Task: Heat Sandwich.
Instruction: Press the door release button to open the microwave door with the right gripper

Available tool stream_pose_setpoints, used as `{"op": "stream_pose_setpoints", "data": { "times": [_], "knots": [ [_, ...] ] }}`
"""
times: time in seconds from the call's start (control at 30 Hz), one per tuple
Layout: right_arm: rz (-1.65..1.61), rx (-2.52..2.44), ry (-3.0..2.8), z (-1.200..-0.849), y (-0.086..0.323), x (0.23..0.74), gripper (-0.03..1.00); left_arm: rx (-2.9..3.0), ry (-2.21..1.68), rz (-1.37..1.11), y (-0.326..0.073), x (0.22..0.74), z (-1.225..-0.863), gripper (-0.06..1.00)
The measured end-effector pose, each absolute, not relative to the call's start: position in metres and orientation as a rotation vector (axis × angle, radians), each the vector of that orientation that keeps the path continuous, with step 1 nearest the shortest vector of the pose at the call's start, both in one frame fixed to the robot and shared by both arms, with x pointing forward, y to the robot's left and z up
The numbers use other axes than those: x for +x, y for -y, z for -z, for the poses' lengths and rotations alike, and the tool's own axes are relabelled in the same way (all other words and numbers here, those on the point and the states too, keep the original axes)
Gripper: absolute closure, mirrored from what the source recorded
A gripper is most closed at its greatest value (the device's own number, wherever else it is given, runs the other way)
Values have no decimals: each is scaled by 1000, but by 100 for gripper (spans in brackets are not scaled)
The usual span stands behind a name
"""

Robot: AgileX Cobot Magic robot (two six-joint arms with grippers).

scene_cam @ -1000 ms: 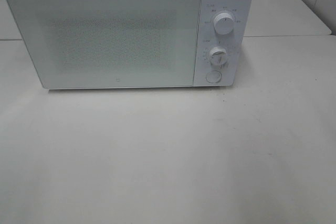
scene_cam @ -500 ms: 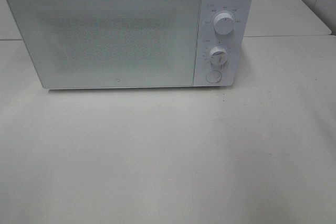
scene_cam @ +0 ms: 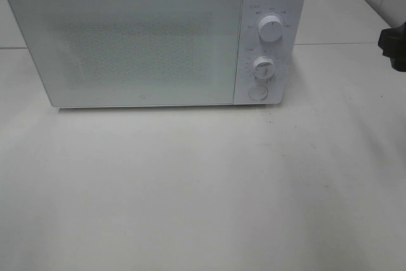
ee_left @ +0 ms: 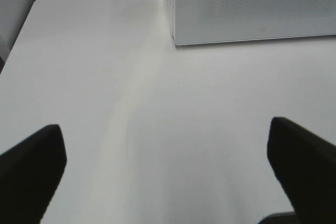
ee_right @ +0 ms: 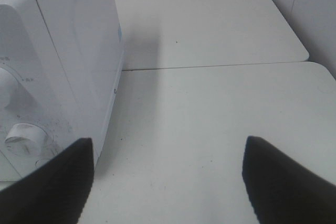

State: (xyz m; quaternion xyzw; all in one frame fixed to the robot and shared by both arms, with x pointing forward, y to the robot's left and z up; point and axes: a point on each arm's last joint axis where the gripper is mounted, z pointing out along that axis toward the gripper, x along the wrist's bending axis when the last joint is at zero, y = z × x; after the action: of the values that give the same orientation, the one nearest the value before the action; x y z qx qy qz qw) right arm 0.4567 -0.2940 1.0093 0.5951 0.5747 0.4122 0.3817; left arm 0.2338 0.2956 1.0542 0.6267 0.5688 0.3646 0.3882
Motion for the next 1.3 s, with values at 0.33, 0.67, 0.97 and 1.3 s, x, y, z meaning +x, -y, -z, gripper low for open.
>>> {"op": "stream_pose_setpoints", "data": {
  "times": [0.33,0.67,0.97,1.3],
  "knots": [
    [-1071,1467,-1415,-979,283,450,21,1594,-1447,-927,-296,234,-1054,-4],
    [-1047,1384,-1434,-959,250,456,21,1594,-1447,-927,-296,234,-1054,-4],
    [-1045,1335,-1480,-938,220,456,21,1594,-1447,-927,-296,234,-1054,-4],
    [-1027,1342,-1548,-919,190,462,21,1594,-1447,-927,-296,234,-1054,-4]
  ]
}}
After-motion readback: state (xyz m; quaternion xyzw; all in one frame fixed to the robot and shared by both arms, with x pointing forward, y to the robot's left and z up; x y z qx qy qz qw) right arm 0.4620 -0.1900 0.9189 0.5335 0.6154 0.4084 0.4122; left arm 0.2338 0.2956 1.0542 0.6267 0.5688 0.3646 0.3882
